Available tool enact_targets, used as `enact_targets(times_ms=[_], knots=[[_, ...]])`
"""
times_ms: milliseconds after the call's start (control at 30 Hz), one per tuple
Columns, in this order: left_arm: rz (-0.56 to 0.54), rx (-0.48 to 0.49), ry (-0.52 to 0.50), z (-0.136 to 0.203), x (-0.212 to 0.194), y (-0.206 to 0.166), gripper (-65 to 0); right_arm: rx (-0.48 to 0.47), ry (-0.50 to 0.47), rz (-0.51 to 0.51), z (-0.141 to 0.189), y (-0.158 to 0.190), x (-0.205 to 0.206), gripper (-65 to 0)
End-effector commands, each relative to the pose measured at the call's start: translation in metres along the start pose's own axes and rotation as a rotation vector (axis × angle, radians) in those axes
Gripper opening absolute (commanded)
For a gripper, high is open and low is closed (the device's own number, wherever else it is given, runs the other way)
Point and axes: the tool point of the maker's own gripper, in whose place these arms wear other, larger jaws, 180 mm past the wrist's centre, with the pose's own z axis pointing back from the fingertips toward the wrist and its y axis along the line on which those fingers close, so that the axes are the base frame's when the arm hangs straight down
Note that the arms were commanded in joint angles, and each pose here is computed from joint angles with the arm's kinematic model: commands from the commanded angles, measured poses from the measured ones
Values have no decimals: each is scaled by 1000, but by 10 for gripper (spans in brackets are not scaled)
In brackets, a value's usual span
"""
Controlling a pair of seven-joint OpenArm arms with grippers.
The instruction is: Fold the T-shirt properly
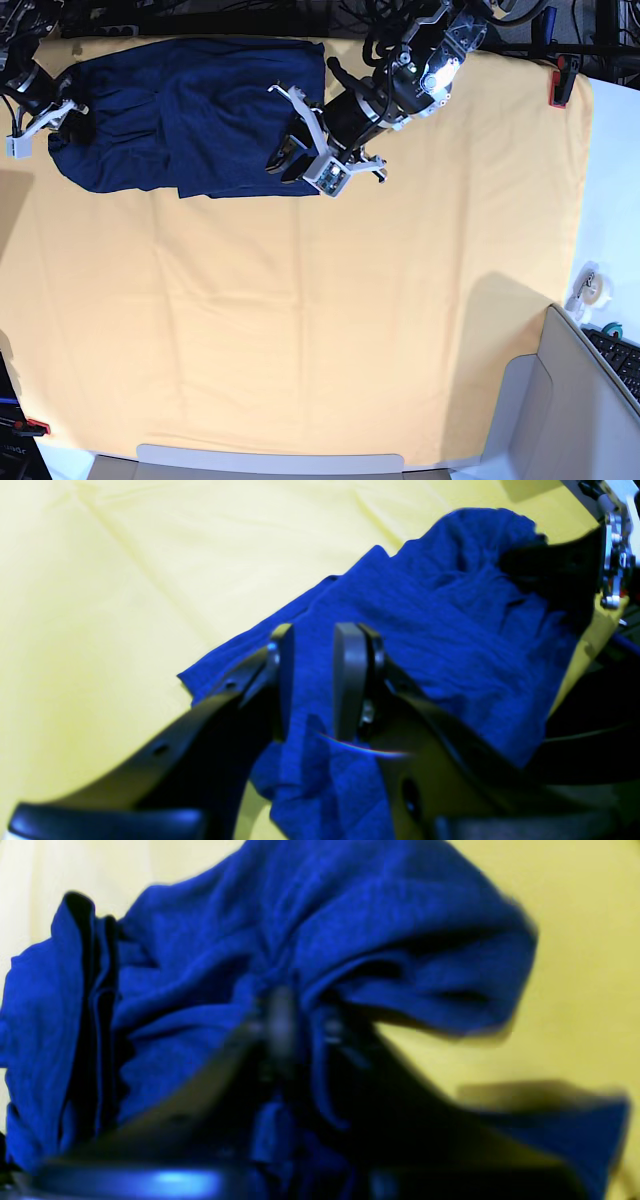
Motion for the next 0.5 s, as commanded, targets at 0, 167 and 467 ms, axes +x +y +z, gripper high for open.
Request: enact_targets(times_ms=[0, 167, 467], knots=[[-7, -6, -46, 2, 13, -1, -512, -53, 125, 9, 3, -10, -23, -650], [-7, -7, -47, 2, 13, -2, -513, -57, 59, 139, 13, 11, 9, -650], [44, 120, -81, 21, 16, 38, -513, 22, -85, 442, 33, 122, 43, -650]])
